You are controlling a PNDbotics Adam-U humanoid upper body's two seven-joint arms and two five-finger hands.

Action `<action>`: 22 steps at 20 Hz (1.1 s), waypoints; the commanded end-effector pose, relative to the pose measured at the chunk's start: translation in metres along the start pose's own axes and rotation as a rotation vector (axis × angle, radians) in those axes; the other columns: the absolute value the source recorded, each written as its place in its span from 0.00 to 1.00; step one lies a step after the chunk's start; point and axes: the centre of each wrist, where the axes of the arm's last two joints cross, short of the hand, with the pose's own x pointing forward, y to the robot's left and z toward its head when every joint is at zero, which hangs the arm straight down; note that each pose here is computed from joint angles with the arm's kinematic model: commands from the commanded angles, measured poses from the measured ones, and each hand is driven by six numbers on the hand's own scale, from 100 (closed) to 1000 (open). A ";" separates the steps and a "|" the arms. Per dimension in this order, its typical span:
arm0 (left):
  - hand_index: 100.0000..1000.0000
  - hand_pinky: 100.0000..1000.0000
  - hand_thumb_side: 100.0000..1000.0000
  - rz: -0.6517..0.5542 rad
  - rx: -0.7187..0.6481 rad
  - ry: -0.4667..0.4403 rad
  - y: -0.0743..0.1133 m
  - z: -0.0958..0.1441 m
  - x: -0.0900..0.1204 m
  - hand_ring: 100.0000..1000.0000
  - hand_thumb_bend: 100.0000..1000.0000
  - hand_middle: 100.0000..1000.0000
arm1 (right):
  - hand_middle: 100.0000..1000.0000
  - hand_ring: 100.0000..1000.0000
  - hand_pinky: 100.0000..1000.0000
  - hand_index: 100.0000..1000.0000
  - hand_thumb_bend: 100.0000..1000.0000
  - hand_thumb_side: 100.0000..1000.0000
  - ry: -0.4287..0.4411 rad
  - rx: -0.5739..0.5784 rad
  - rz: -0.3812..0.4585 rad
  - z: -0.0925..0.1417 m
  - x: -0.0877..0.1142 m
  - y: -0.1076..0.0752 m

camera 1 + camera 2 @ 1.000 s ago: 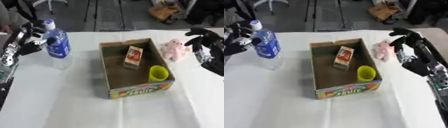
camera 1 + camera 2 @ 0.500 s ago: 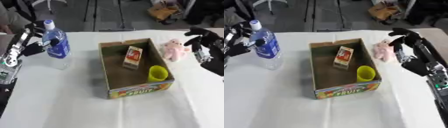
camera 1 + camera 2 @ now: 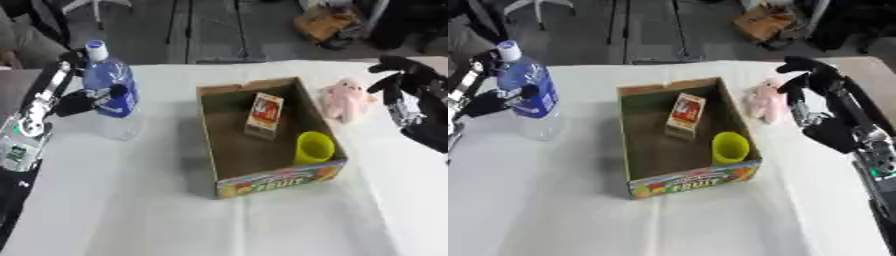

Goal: Pick up objects on the table and place them in the box.

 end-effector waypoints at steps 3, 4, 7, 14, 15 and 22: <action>0.89 0.69 0.49 -0.053 -0.049 0.011 0.006 -0.003 0.003 0.67 0.91 0.69 | 0.76 0.61 0.69 0.92 0.00 0.49 -0.031 0.002 0.034 -0.006 0.007 -0.012; 0.88 0.68 0.46 -0.058 -0.056 0.017 0.006 -0.002 0.003 0.65 0.87 0.67 | 0.76 0.61 0.69 0.92 0.00 0.49 -0.031 0.001 0.034 -0.006 0.007 -0.012; 0.87 0.67 0.45 -0.071 -0.058 0.031 0.006 -0.002 0.003 0.64 0.86 0.66 | 0.76 0.61 0.69 0.92 0.00 0.49 -0.031 0.001 0.032 -0.006 0.006 -0.012; 0.69 0.52 0.32 -0.032 0.027 0.032 0.001 -0.001 0.003 0.41 0.43 0.42 | 0.76 0.61 0.69 0.92 0.00 0.48 -0.030 -0.001 0.030 -0.005 0.006 -0.012; 0.69 0.52 0.31 -0.019 0.043 0.028 0.001 -0.002 0.004 0.40 0.41 0.41 | 0.76 0.61 0.69 0.92 0.00 0.48 -0.029 -0.001 0.030 -0.005 0.006 -0.012; 0.67 0.51 0.30 0.064 0.109 -0.003 0.006 -0.005 0.014 0.38 0.27 0.38 | 0.76 0.61 0.69 0.92 0.00 0.48 -0.025 -0.003 0.028 -0.004 0.005 -0.012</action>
